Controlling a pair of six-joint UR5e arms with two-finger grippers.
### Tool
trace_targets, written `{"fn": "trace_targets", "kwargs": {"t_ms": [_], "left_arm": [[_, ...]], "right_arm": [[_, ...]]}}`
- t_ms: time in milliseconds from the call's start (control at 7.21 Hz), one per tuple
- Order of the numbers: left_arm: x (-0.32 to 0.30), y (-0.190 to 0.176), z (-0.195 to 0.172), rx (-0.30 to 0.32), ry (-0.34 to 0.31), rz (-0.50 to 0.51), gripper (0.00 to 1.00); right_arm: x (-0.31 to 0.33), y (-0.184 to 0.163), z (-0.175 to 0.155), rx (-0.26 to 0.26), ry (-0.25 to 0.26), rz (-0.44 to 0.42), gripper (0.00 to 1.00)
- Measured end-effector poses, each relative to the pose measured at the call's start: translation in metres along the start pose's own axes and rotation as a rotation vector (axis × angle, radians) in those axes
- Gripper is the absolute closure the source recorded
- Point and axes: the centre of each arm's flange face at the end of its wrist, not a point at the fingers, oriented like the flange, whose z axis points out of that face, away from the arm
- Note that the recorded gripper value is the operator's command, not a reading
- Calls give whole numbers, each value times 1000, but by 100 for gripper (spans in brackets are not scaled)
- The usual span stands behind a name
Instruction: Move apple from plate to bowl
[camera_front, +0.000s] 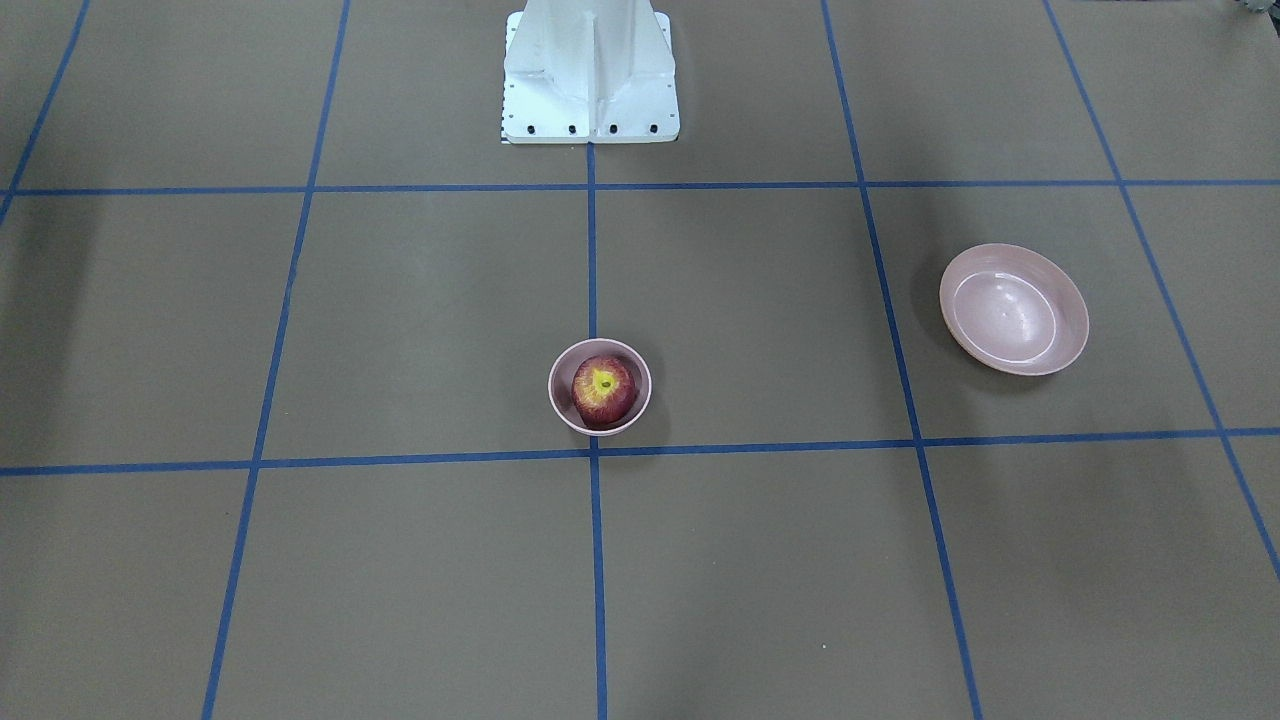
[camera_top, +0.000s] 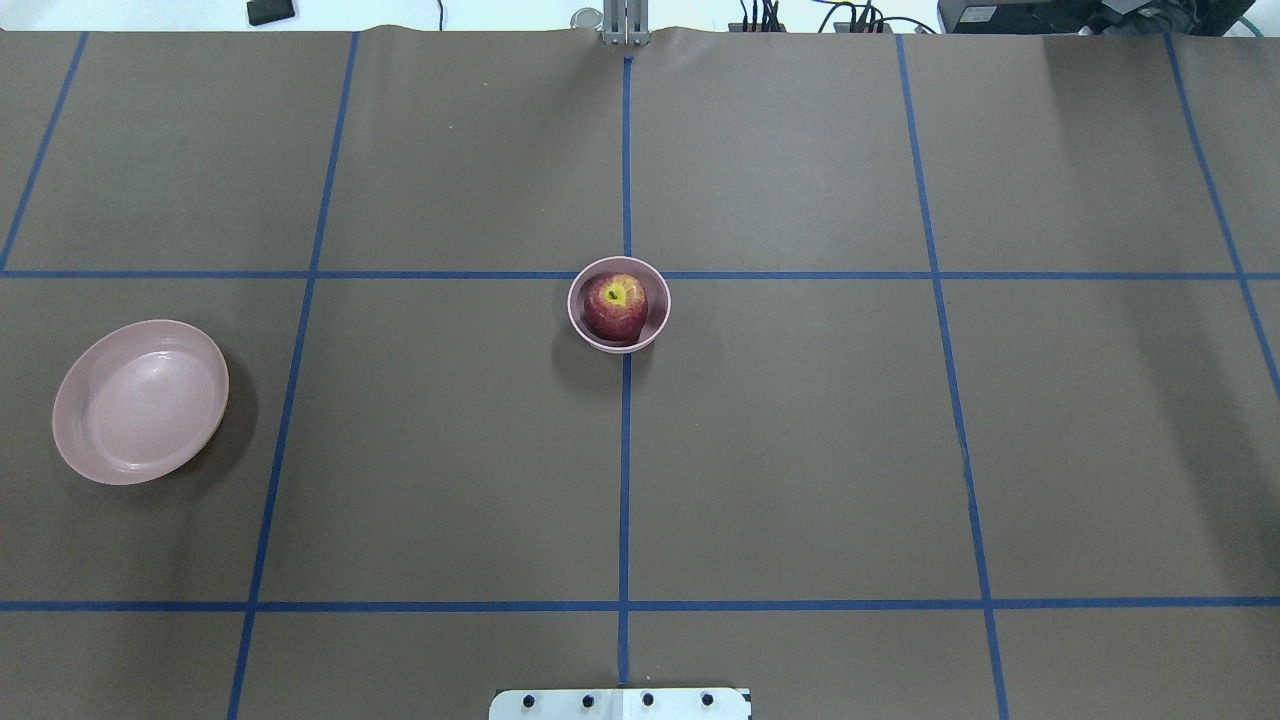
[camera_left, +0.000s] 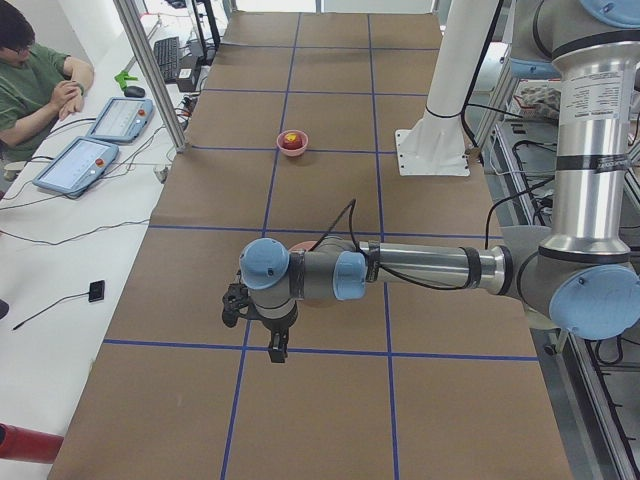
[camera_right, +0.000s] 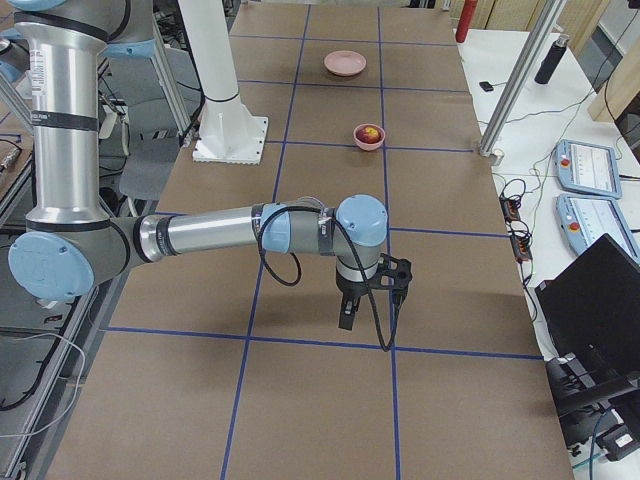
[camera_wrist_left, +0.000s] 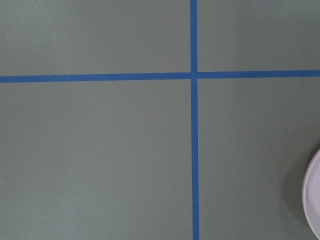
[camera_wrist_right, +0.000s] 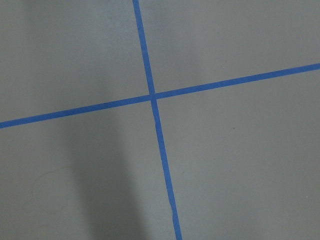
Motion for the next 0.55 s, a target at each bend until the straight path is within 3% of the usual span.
{"fn": "trace_targets", "kwargs": {"t_ms": [555], "left_arm": [[3,-5,-3,16,-2,15,1]], "right_arm": [[11,5,9,-22,7,-19,0]]}}
